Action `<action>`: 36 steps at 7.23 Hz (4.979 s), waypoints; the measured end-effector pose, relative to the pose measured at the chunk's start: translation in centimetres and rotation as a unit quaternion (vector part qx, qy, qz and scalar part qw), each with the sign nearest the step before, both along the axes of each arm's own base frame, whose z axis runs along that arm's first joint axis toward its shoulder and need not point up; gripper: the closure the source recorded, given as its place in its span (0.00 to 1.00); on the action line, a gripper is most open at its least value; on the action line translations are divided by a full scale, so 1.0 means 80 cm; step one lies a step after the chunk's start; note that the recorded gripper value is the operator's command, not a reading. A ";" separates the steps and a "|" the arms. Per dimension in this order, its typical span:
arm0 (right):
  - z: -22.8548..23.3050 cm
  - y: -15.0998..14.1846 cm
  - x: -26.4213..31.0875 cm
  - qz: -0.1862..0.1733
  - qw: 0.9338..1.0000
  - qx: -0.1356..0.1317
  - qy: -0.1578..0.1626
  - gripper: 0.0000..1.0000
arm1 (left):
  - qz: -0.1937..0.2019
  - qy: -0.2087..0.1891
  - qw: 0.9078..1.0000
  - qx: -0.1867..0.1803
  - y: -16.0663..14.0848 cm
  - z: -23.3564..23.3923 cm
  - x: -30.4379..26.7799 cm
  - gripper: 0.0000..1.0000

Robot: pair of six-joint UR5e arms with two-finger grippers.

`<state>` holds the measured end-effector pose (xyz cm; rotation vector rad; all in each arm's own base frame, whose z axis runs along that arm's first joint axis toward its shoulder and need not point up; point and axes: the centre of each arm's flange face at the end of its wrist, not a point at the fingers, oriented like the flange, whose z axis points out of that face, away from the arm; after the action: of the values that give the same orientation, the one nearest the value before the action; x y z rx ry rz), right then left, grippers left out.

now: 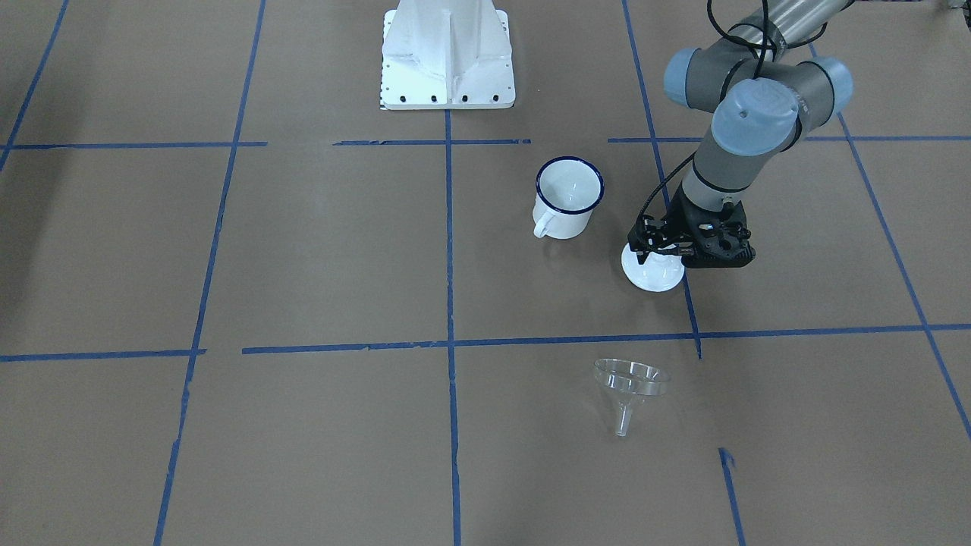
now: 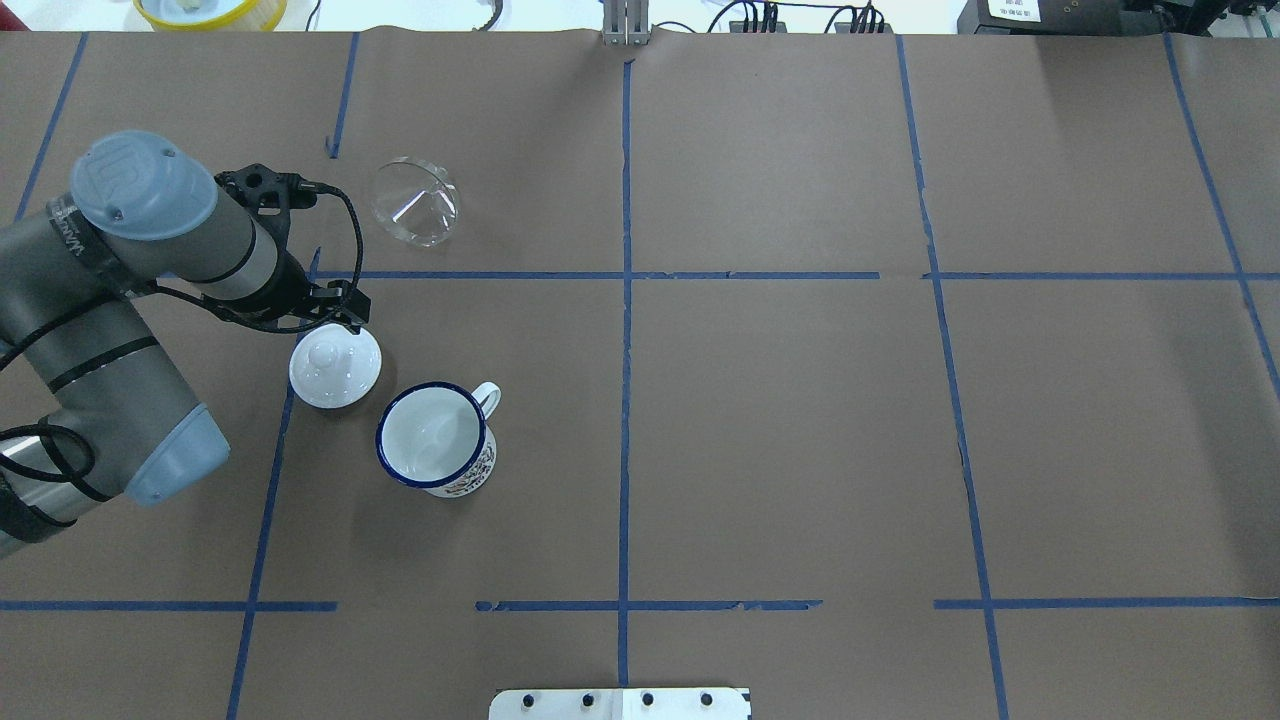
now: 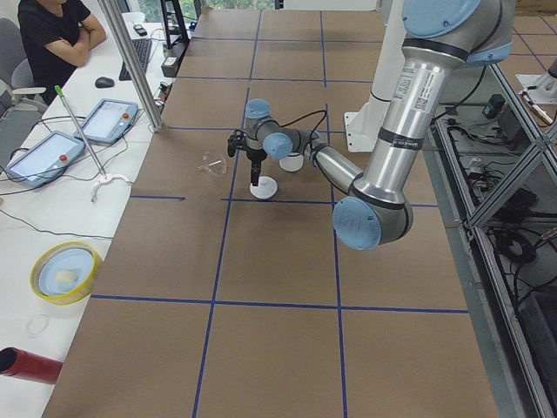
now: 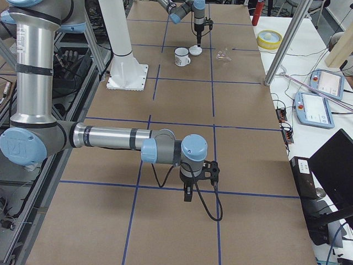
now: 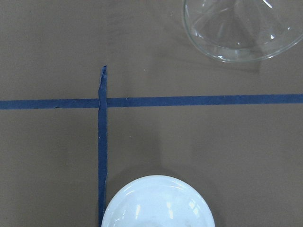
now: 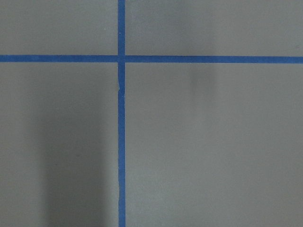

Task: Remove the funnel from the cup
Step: 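Move the left gripper over the white lid beside the mug, then lower the left gripper and grasp the white lid by its knob, then lift the white lid and carry it over the mug with the left gripper, then lower the white lid onto the mug's opening with the left gripper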

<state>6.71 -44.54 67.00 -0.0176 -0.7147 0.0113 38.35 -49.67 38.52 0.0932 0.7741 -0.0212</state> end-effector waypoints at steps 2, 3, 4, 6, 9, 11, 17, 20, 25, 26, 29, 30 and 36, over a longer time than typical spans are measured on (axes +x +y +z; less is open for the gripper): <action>0.000 0.000 0.000 0.000 1.000 0.000 0.000 0.00 | 0.001 -0.003 1.000 -0.003 -0.001 0.005 0.003 0.28; 0.000 0.000 0.000 0.000 1.000 0.000 0.000 0.00 | 0.002 -0.003 1.000 -0.003 0.000 0.006 0.004 0.29; 0.000 0.000 0.000 0.000 1.000 0.000 0.000 0.00 | 0.002 -0.003 1.000 -0.004 0.002 0.006 0.005 0.30; 0.000 0.000 0.000 0.000 1.000 0.000 0.000 0.00 | 0.006 0.000 1.000 -0.008 0.006 0.004 0.008 0.32; 0.000 0.000 0.000 0.000 1.000 0.000 0.000 0.00 | 0.024 0.010 0.999 -0.025 0.011 0.009 0.015 0.33; 0.000 0.000 0.000 0.000 1.000 0.000 0.000 0.00 | 0.028 0.008 0.999 -0.029 0.012 0.014 0.019 0.41; 0.000 0.000 0.000 0.000 1.000 0.000 0.000 0.00 | 0.029 0.009 0.999 -0.027 0.013 0.012 0.019 0.96; 0.000 0.000 0.000 0.000 1.000 0.000 0.000 0.00 | 0.027 0.016 0.999 -0.019 0.018 -0.007 0.007 1.00; 0.000 0.000 0.000 0.000 1.000 0.000 0.000 0.00 | -0.019 0.020 0.999 -0.027 0.065 -0.131 -0.110 1.00; 0.000 0.000 0.000 0.000 1.000 0.000 0.000 0.00 | -0.039 0.027 0.998 -0.045 0.076 -0.158 -0.118 1.00; 0.000 0.000 0.000 0.000 1.000 0.000 0.000 0.00 | -0.073 0.051 0.988 -0.123 0.124 -0.208 -0.057 1.00; 0.000 0.000 0.000 0.000 1.000 0.000 0.000 0.00 | -0.068 0.052 0.987 -0.136 0.138 -0.217 -0.031 1.00; 0.000 0.000 0.000 0.000 1.000 0.000 0.000 0.00 | -0.068 0.023 0.988 -0.139 0.140 -0.210 0.041 1.00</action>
<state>6.72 -44.54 67.00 -0.0176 -0.7147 0.0113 41.60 -38.45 21.74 -0.1201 0.8020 -0.2614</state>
